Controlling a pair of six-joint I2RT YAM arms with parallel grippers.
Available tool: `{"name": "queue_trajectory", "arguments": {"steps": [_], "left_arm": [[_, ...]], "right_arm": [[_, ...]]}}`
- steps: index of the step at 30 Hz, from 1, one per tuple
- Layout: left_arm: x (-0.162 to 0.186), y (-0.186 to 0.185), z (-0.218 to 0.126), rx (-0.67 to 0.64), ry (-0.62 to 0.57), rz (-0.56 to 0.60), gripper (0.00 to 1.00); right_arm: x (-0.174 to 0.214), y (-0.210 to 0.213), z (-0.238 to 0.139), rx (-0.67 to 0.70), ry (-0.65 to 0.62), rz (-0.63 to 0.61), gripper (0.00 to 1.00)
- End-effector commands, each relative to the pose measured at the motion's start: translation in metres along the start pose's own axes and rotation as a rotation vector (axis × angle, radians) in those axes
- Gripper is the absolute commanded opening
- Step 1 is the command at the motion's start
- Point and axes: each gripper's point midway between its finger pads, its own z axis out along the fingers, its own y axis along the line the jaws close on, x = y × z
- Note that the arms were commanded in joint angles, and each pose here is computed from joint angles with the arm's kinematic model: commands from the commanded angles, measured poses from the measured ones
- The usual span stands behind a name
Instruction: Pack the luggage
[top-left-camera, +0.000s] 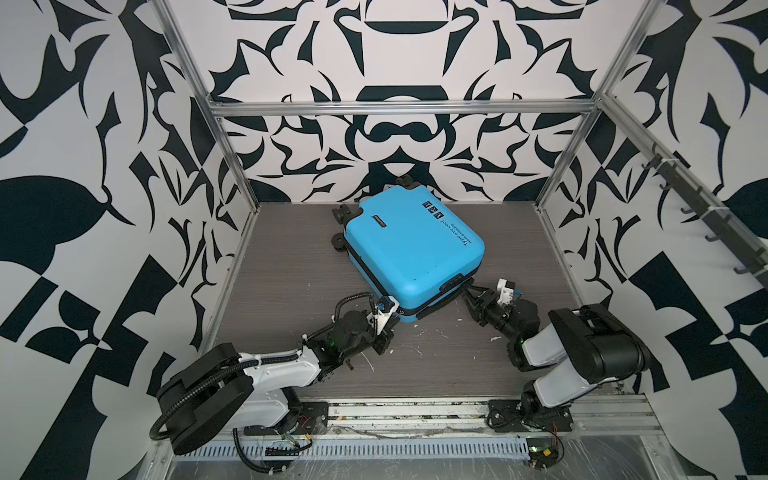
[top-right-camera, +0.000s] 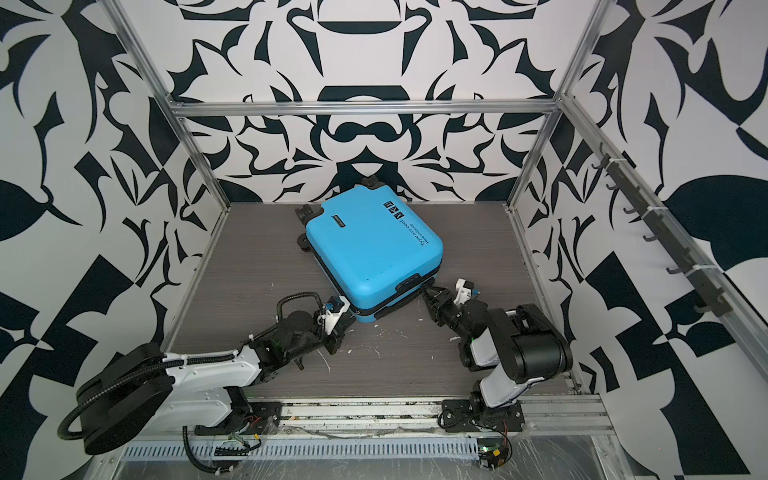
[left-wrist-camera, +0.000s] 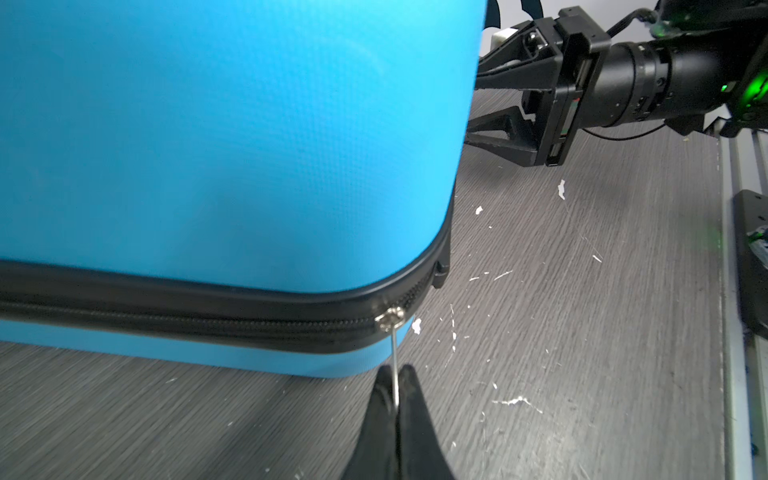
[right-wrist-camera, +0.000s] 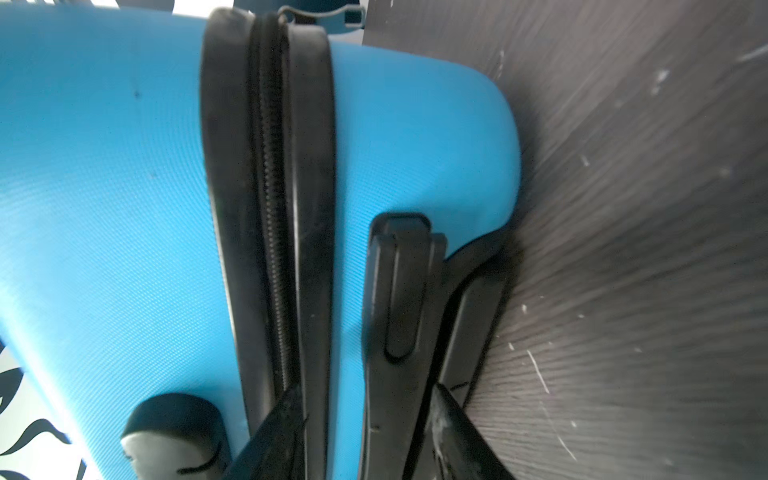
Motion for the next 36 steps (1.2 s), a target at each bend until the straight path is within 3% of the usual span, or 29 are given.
{"name": "queue_trajectory", "arguments": {"steps": [1, 17, 30, 36], "left_arm": [[-0.007, -0.006, 0.001, 0.027, -0.017, 0.002, 0.00], [-0.005, -0.007, 0.001, 0.033, -0.017, -0.004, 0.00], [-0.003, -0.009, 0.002, 0.045, -0.015, -0.011, 0.00], [-0.005, -0.010, 0.001, 0.046, -0.022, -0.007, 0.00]], "right_arm": [[-0.004, 0.009, 0.007, -0.029, -0.010, -0.006, 0.51], [-0.004, 0.003, 0.024, -0.008, -0.008, -0.011, 0.35], [-0.007, 0.001, 0.033, 0.001, -0.016, -0.015, 0.30], [-0.007, 0.002, 0.038, 0.000, -0.018, -0.014, 0.10]]}}
